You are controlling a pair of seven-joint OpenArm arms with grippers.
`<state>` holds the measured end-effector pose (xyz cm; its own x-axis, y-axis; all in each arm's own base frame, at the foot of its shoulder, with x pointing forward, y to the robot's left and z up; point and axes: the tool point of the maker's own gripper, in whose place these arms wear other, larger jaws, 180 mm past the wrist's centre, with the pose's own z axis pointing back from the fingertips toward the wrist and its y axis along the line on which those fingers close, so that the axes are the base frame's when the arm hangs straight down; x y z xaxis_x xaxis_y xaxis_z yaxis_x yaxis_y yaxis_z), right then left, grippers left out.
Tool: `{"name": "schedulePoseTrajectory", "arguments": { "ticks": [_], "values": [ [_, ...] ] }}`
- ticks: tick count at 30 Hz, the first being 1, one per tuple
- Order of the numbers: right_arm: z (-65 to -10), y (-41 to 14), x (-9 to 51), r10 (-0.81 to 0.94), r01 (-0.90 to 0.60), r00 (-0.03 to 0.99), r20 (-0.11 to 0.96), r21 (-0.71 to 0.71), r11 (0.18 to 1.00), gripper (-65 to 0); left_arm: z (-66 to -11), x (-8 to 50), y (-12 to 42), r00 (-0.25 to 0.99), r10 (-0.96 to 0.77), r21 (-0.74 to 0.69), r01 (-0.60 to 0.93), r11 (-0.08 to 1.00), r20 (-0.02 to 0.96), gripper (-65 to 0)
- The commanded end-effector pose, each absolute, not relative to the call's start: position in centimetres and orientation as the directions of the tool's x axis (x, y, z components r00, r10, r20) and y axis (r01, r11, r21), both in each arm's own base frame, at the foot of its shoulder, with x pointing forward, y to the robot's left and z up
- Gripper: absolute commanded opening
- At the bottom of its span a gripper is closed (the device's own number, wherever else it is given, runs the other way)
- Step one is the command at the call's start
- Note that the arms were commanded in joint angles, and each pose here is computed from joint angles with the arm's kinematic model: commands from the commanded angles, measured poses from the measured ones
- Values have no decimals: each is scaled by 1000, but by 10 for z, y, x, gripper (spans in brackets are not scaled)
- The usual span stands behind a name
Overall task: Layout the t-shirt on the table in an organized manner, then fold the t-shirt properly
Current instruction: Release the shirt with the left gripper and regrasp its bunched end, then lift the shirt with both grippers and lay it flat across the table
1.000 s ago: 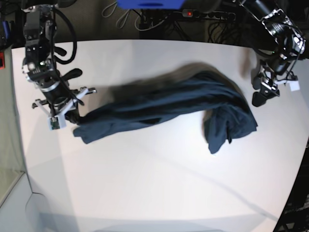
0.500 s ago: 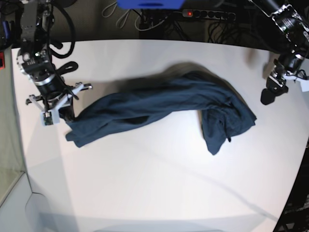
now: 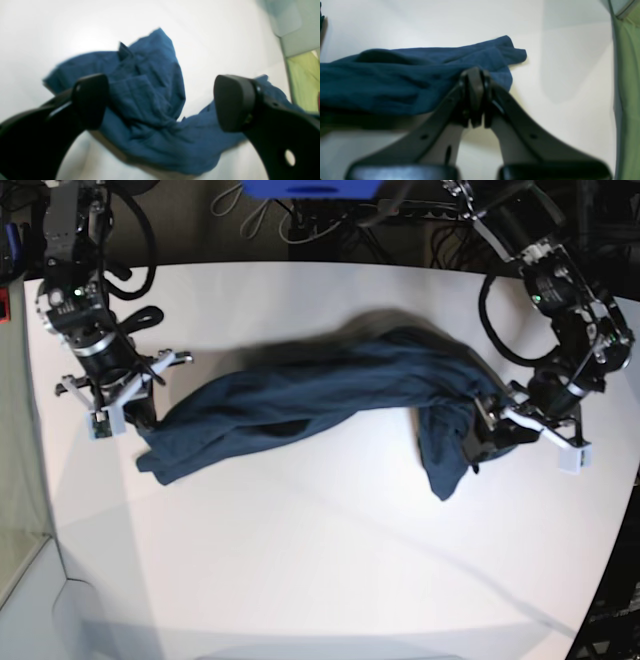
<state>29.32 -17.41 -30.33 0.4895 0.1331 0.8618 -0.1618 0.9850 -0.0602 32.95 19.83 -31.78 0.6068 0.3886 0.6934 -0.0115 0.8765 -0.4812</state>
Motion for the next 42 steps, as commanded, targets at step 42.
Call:
{"name": "schedulePoseTrajectory", "arguments": {
  "ticks": [42],
  "values": [
    [-303,-180,299,128,-150,475,870,-63,987,-650,-397,328,175,619,648,-629,-300,717,444,0]
  ]
}}
